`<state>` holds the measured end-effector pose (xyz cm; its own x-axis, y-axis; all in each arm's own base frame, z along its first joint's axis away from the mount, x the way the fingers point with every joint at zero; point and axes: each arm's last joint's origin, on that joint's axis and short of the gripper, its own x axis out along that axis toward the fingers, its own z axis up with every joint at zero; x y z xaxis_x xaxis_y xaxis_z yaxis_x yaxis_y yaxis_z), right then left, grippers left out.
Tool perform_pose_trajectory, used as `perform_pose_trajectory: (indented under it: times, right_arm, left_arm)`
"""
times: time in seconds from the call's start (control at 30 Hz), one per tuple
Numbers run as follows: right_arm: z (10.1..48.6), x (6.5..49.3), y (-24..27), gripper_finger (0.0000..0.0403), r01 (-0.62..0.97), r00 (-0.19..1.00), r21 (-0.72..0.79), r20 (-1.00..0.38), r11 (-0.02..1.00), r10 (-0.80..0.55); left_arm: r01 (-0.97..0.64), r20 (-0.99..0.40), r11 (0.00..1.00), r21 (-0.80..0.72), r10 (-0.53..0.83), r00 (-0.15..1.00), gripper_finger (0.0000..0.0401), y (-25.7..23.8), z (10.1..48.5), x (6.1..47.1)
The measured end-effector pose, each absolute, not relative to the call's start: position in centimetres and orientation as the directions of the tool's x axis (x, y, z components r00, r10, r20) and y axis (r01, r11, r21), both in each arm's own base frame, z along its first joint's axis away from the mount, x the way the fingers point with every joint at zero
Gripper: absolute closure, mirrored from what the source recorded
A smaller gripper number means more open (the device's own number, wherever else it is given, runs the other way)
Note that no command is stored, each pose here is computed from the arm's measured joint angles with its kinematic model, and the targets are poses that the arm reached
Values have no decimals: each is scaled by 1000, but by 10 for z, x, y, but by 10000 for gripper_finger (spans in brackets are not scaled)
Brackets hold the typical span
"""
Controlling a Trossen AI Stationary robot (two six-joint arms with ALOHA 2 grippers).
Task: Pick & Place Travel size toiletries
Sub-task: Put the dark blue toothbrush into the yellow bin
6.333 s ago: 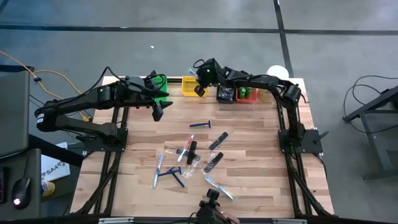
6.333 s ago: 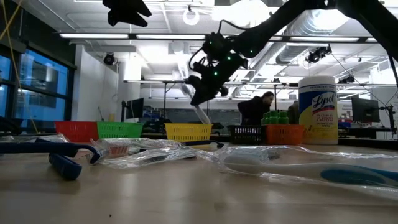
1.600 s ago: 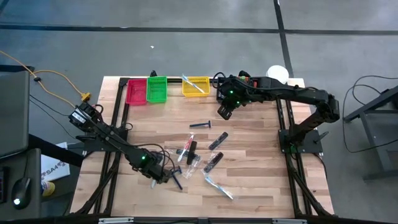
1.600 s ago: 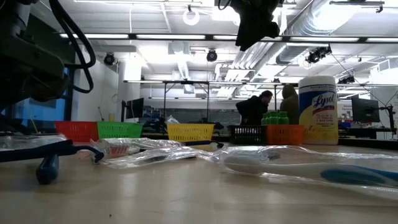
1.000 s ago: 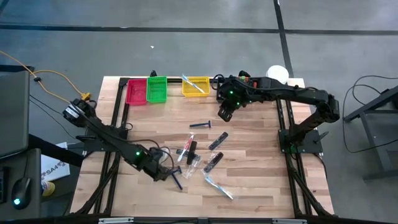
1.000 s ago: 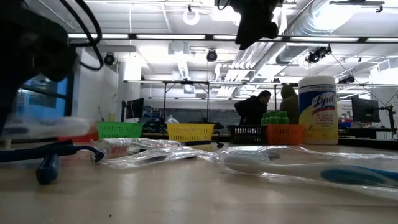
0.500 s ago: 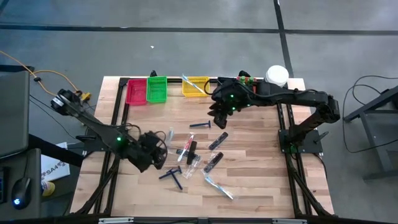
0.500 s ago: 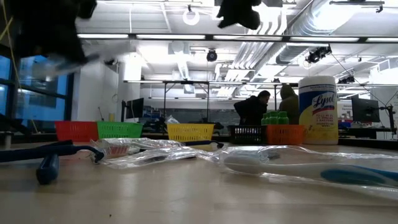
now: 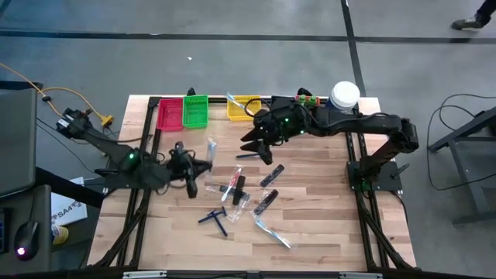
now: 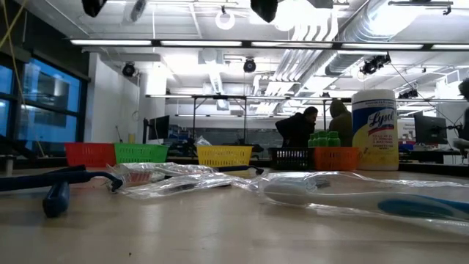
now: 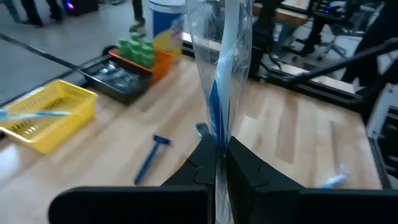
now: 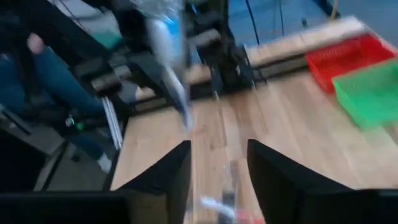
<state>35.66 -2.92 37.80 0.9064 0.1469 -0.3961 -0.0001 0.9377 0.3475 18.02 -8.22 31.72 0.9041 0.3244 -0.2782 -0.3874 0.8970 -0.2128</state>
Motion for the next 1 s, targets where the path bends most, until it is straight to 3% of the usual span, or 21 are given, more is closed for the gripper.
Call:
perform_pose_trajectory:
  times: [0.23, 0.37, 0.8, 1.0]
  right_arm:
    - [377, 381, -27, 180, -109, 950, 350, -239, 930, 201]
    - [373, 390, -27, 160, -135, 953, 381, -201, 915, 225]
    - [361, 410, -30, 161, -87, 980, 381, -133, 921, 147]
    - [360, 416, -25, 196, -136, 982, 373, -74, 918, 175]
  left_arm:
    - [-316, -255, 935, -161, 270, 929, 395, -58, 326, 191]
    - [-292, -235, 943, -162, 250, 939, 395, -46, 330, 196]
    - [-193, -188, 968, -159, 162, 969, 395, -28, 336, 204]
    - [-189, -197, 972, -142, 160, 967, 395, -29, 335, 204]
